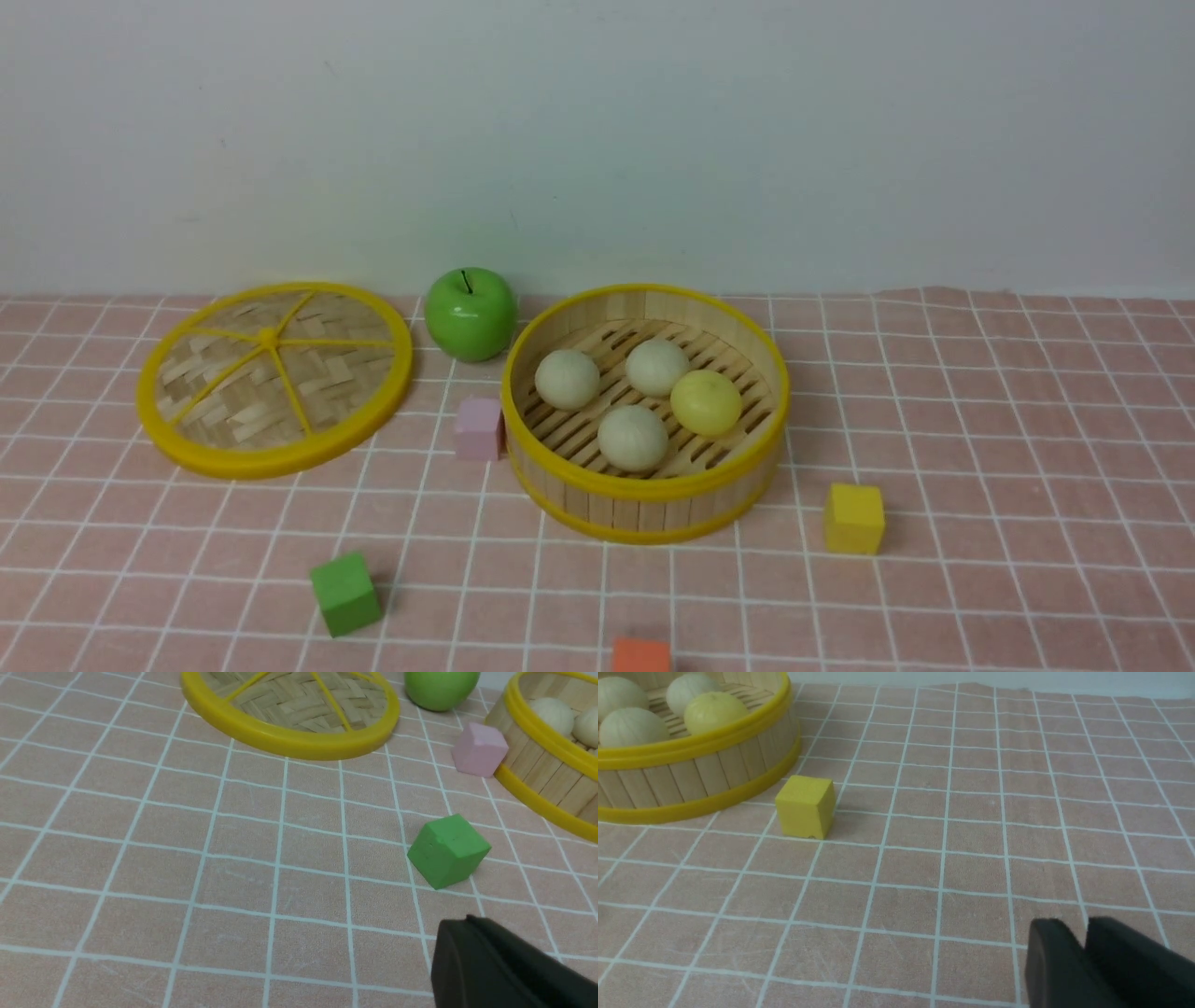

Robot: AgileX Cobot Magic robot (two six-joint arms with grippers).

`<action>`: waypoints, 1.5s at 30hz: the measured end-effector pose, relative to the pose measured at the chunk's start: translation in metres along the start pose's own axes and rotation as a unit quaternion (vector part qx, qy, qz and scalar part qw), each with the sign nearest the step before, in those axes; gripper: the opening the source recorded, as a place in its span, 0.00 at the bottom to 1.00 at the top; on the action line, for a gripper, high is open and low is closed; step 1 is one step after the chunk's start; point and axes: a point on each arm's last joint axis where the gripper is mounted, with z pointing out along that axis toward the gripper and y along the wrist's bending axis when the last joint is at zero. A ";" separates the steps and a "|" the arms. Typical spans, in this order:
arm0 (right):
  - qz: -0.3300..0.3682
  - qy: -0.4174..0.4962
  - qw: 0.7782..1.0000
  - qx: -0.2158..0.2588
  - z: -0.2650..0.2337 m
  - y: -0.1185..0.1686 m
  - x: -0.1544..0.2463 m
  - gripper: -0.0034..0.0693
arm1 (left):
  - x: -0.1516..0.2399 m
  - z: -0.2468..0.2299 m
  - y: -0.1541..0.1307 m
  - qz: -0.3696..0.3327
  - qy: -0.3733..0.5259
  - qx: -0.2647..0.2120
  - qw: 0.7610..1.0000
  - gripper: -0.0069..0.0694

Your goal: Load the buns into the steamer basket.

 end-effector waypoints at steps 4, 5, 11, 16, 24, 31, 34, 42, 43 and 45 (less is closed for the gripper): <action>0.000 0.000 1.000 0.000 0.000 0.000 0.000 0.24 | 0.000 0.000 0.000 0.000 0.000 0.000 1.000 0.07; 0.000 0.000 1.000 0.000 0.000 0.000 0.000 0.24 | 0.000 0.000 0.000 0.000 0.000 0.000 1.000 0.07; 0.000 0.000 1.000 0.000 0.000 0.000 0.000 0.25 | 0.000 0.000 0.000 0.000 0.000 0.000 1.000 0.07; 0.000 0.000 1.000 0.000 0.000 0.000 0.000 0.26 | 0.000 0.000 0.000 0.000 0.000 0.000 1.000 0.07; 0.000 0.000 1.000 0.000 0.000 0.000 0.000 0.26 | 0.000 0.000 0.000 0.000 0.000 0.000 1.000 0.07; 0.000 0.000 1.000 0.000 0.000 0.000 0.000 0.28 | 0.000 0.000 0.000 0.000 0.000 0.000 1.000 0.07; 0.000 0.000 1.000 0.000 0.000 0.000 0.000 0.28 | 0.000 0.000 0.000 0.000 0.000 0.000 1.000 0.07; 0.000 0.000 1.000 0.000 0.000 0.000 0.000 0.30 | 0.000 0.000 0.000 0.000 0.000 0.000 1.000 0.07; 0.000 0.000 1.000 0.000 0.000 0.000 0.000 0.30 | 0.000 0.000 0.000 0.000 0.000 0.000 1.000 0.07; 0.000 0.000 1.000 0.000 0.000 0.000 0.000 0.30 | 0.000 0.000 0.000 0.000 0.000 0.000 1.000 0.07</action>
